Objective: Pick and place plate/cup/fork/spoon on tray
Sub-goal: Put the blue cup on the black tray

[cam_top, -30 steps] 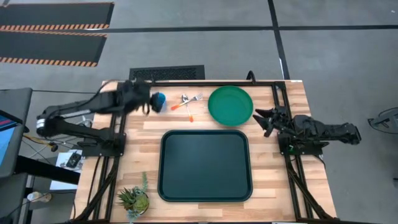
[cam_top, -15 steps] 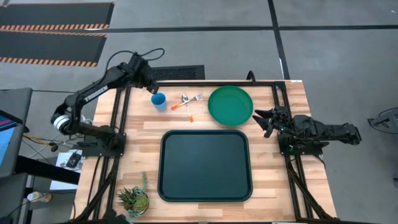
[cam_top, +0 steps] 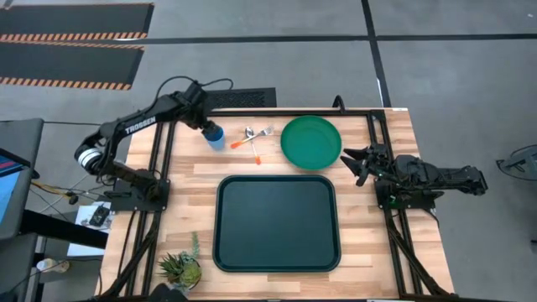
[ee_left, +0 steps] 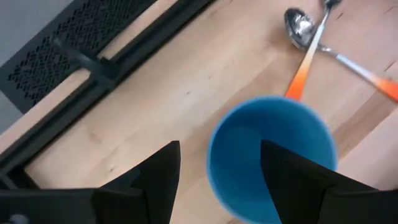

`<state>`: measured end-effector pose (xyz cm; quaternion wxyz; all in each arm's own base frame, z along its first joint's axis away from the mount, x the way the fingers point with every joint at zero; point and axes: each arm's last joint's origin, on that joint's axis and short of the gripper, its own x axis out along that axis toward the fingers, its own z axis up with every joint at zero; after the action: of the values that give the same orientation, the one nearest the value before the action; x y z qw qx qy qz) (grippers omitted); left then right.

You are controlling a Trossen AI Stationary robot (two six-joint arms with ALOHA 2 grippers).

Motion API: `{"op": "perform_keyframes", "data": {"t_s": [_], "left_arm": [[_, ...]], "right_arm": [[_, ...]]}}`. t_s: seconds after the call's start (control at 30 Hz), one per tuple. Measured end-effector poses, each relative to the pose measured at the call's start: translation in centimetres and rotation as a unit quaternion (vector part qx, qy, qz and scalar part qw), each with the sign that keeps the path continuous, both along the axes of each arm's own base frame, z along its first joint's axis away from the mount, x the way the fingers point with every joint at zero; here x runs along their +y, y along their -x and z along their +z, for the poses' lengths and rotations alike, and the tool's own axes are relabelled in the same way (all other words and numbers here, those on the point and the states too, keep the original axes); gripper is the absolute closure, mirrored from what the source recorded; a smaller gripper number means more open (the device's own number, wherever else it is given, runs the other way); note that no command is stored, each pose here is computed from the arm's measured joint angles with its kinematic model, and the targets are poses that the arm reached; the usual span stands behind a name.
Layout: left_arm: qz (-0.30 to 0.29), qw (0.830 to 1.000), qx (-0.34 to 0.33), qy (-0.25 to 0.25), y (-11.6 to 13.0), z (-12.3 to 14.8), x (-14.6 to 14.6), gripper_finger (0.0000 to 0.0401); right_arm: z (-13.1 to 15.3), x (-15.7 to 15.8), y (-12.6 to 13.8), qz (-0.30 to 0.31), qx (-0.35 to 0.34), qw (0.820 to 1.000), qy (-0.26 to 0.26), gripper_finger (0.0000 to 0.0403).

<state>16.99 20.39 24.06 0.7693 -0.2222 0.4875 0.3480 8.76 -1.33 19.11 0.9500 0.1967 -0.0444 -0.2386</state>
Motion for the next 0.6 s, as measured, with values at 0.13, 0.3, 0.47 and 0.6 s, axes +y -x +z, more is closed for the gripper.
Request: {"op": "perform_keyframes", "data": {"t_s": [0.13, 0.3, 0.47, 0.6], "left_arm": [[-0.002, 1.0, 0.011, 0.007, 0.4, -1.0, -0.2, 0.0195], [0.0, 1.0, 0.02, -0.003, 0.6, -1.5, -0.2, 0.0201], [0.001, 1.0, 0.019, -0.003, 0.5, -1.5, -0.1, 0.0257], [-0.008, 0.999, 0.032, 0.013, 0.4, -2.1, -0.1, 0.033]], "right_arm": [[0.0, 0.0, 0.0, 0.0, 0.001, 1.0, 0.0, 0.0182], [0.0, 0.0, 0.0, 0.0, 0.001, 1.0, 0.0, 0.0182], [0.0, 0.0, 0.0, 0.0, 0.001, 1.0, 0.0, 0.0182], [0.0, 0.0, 0.0, 0.0, 0.001, 1.0, 0.0, 0.0182]]}}
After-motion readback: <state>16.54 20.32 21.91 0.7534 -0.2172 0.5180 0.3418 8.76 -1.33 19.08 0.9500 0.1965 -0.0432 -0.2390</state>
